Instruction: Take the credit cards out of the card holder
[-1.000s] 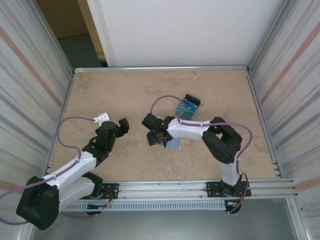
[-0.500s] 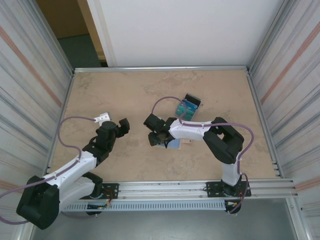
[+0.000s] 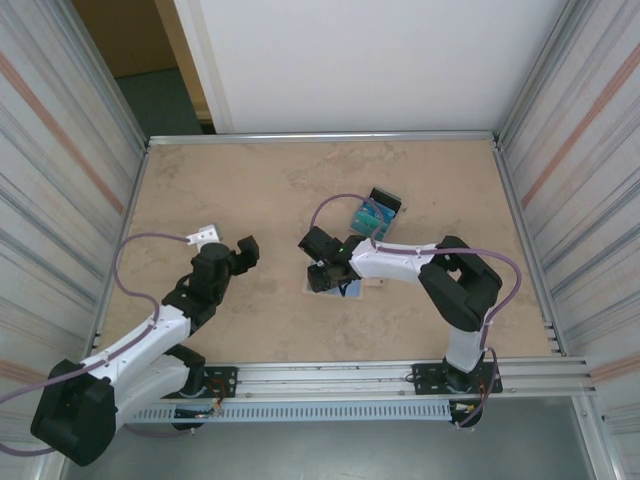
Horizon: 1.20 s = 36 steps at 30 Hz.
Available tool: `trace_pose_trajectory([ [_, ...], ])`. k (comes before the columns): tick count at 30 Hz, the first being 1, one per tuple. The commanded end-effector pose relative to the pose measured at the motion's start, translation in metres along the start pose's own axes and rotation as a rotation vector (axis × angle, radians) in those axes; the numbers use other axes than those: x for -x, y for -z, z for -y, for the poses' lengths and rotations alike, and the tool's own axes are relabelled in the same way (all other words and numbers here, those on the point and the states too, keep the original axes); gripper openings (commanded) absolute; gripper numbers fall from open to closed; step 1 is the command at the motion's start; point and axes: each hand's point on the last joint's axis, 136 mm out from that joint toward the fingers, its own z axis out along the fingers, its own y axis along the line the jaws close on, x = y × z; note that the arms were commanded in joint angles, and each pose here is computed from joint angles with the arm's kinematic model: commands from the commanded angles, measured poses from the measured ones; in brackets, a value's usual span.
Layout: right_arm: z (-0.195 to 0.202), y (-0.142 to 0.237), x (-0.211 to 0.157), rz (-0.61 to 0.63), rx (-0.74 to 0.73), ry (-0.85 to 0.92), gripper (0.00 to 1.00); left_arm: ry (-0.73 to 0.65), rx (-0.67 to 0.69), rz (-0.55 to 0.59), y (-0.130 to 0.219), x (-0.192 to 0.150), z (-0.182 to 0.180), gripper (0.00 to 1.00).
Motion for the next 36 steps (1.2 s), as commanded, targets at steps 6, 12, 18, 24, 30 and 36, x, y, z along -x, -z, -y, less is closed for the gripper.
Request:
trace_pose_trajectory([
  [6, 0.023, 0.022, 0.002, 0.031, -0.098, -0.01, 0.37, -0.026, -0.016, 0.018, 0.003, 0.012, 0.006, 0.99],
  [12, 0.025, 0.03, 0.004, 0.051, -0.102, -0.044, 0.37, -0.036, -0.025, 0.011, 0.003, 0.011, 0.007, 0.99],
  [18, 0.028, 0.034, 0.001, 0.044, -0.1, -0.093, 0.36, -0.037, -0.03, 0.003, 0.002, 0.01, 0.009, 0.99],
  [24, 0.036, 0.035, -0.005, 0.032, -0.095, -0.151, 0.36, -0.052, -0.042, -0.023, -0.001, 0.009, 0.015, 0.99],
  [30, 0.047, 0.037, -0.008, 0.028, -0.084, -0.218, 0.39, -0.063, -0.07, -0.062, -0.007, 0.004, 0.024, 0.99],
  [36, 0.05, 0.035, -0.012, 0.022, -0.039, -0.27, 0.4, -0.094, -0.098, -0.102, -0.012, -0.004, 0.035, 0.99],
])
